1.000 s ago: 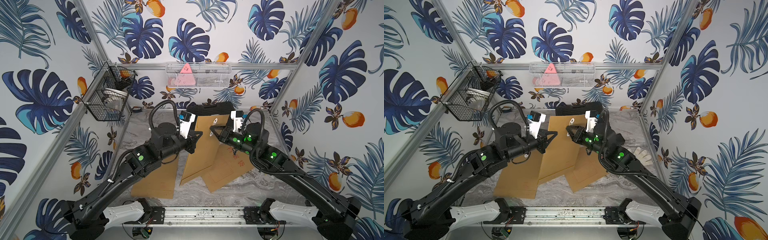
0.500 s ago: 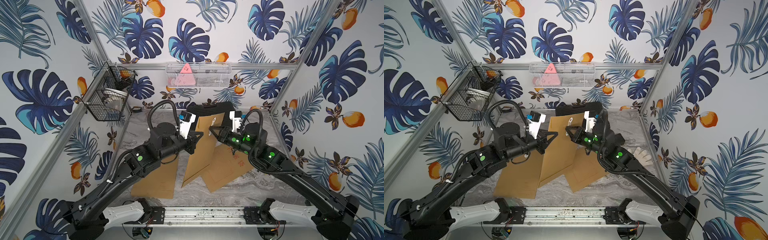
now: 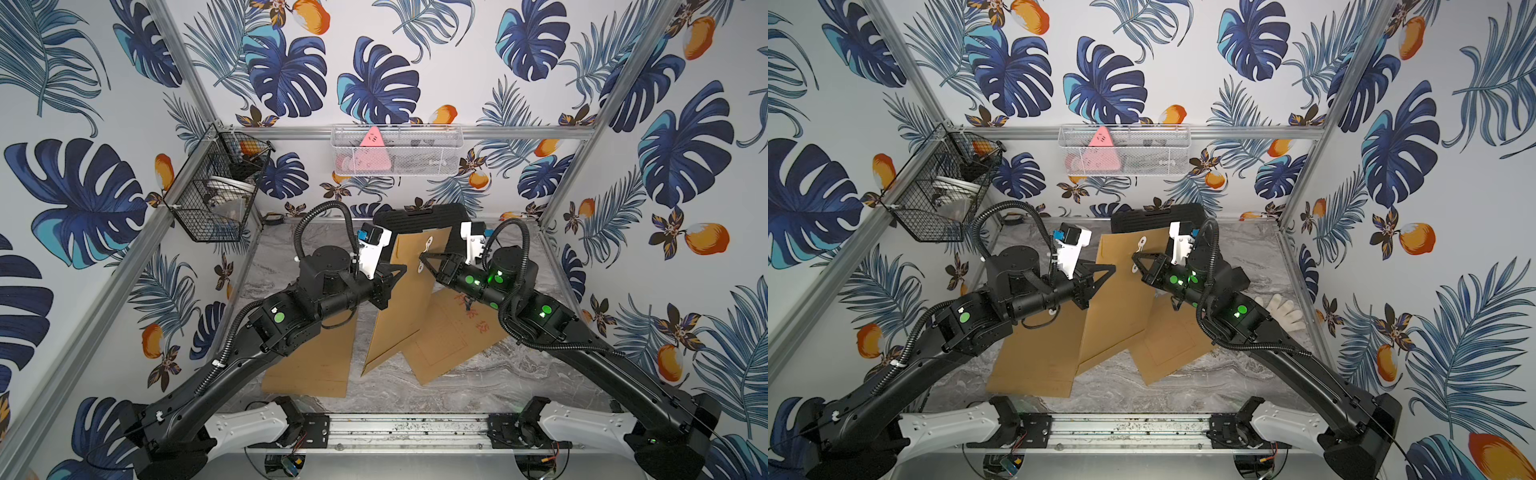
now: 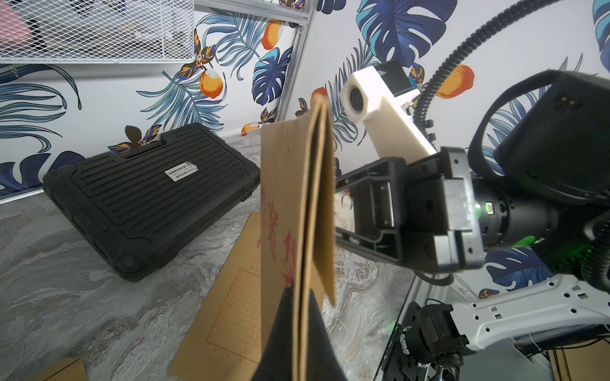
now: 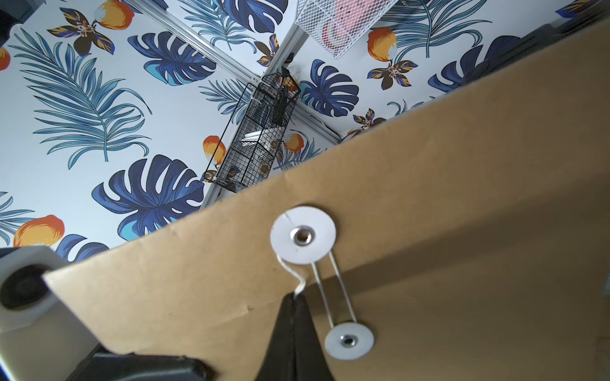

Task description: Open the file bag

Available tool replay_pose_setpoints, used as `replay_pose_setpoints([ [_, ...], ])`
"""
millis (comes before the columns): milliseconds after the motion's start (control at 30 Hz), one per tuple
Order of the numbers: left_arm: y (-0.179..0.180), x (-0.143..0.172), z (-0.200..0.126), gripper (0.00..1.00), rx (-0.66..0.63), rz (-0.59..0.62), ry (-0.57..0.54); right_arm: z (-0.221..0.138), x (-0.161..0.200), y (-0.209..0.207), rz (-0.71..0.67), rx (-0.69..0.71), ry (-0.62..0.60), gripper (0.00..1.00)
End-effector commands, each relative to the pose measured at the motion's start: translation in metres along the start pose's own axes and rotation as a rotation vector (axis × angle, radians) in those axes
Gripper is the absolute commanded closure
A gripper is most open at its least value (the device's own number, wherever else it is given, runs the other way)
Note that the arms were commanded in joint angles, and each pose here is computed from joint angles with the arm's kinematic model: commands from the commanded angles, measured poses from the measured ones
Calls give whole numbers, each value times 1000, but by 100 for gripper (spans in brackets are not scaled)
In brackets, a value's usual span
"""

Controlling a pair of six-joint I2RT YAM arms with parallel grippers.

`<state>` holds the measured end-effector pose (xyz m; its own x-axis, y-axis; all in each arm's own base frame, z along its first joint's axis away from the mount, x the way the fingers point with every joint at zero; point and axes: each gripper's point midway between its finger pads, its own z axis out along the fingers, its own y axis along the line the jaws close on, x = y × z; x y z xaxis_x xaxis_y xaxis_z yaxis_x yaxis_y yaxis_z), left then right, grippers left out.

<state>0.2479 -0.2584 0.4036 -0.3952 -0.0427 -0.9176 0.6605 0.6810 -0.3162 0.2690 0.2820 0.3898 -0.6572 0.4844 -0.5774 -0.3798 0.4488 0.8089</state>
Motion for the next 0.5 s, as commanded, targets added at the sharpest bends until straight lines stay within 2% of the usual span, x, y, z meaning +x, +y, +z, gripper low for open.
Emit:
replay_pose_setpoints([
  [0,-1,-9,-3,100,-9,47,-21,-6,-7,5,-37,-9,-33,100],
  [467,6,-2,-5,100,-60,173,84,-18,-9,1,-224,66,-3,100],
])
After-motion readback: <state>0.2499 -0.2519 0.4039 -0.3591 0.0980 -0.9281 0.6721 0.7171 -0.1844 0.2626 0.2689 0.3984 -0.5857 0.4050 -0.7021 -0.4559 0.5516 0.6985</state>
